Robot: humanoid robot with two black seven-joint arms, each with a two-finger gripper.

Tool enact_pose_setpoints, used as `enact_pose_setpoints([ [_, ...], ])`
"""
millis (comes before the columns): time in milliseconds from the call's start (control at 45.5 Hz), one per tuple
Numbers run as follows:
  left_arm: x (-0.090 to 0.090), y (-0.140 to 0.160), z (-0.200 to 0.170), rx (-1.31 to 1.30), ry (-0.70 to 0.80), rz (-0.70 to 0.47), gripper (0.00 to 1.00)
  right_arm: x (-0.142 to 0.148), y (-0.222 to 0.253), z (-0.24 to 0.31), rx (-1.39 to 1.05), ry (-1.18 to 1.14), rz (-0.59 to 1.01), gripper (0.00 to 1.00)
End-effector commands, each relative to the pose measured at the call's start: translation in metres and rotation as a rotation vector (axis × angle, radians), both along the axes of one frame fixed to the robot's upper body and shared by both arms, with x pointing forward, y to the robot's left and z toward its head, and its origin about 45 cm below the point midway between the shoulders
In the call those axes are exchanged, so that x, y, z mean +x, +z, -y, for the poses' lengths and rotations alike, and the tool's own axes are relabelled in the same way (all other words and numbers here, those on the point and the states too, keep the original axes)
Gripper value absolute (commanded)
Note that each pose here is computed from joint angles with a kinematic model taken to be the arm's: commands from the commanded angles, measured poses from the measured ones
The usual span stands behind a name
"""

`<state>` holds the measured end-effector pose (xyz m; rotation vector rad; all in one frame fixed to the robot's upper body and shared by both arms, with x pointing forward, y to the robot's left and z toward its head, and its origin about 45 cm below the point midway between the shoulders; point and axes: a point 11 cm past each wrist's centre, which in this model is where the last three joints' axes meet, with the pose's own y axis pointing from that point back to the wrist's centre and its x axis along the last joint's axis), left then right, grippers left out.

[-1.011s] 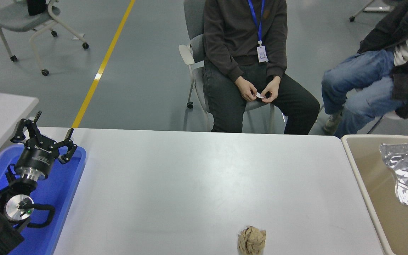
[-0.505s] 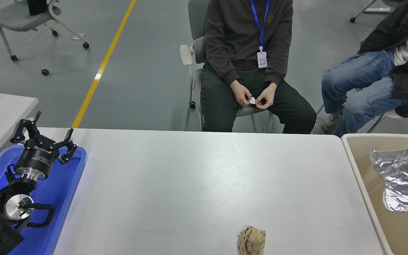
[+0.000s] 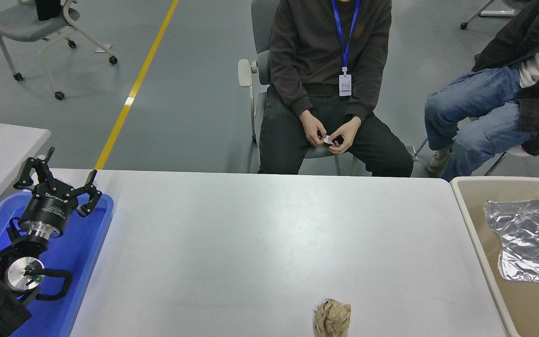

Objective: Clean the table surface

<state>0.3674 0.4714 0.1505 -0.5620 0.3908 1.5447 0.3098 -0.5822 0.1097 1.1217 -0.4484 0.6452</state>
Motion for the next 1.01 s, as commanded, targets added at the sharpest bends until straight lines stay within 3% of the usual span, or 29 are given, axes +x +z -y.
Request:
enact_pose_setpoints([
  [0, 0.000, 0.000, 0.000, 0.000, 0.000, 0.000, 1.00, -0.004, -0.002, 0.002, -0.004, -0.005, -0.001, 0.00],
  [286, 0.000, 0.000, 0.000, 0.000, 0.000, 0.000, 1.00, -0.005, 0.000, 0.004, -0.009, 0.004, 0.026, 0.00],
  [308, 0.000, 0.000, 0.000, 0.000, 0.000, 0.000, 1.00, -0.004, 0.001, 0.003, -0.008, 0.013, 0.042, 0.19],
  [352, 0.000, 0.000, 0.000, 0.000, 0.000, 0.000, 1.00, 0.000, 0.004, 0.000, 0.000, 0.025, 0.089, 0.73],
  [374, 0.000, 0.000, 0.000, 0.000, 0.000, 0.000, 1.00, 0.002, 0.005, 0.000, 0.004, 0.030, 0.110, 0.87],
  [505, 0.000, 0.000, 0.000, 0.000, 0.000, 0.000, 1.00, -0.004, 0.001, 0.001, 0.009, 0.026, 0.116, 0.96],
  [989, 0.000, 0.000, 0.000, 0.000, 0.000, 0.000, 1.00, -0.005, 0.004, 0.005, 0.006, 0.015, 0.120, 0.97],
])
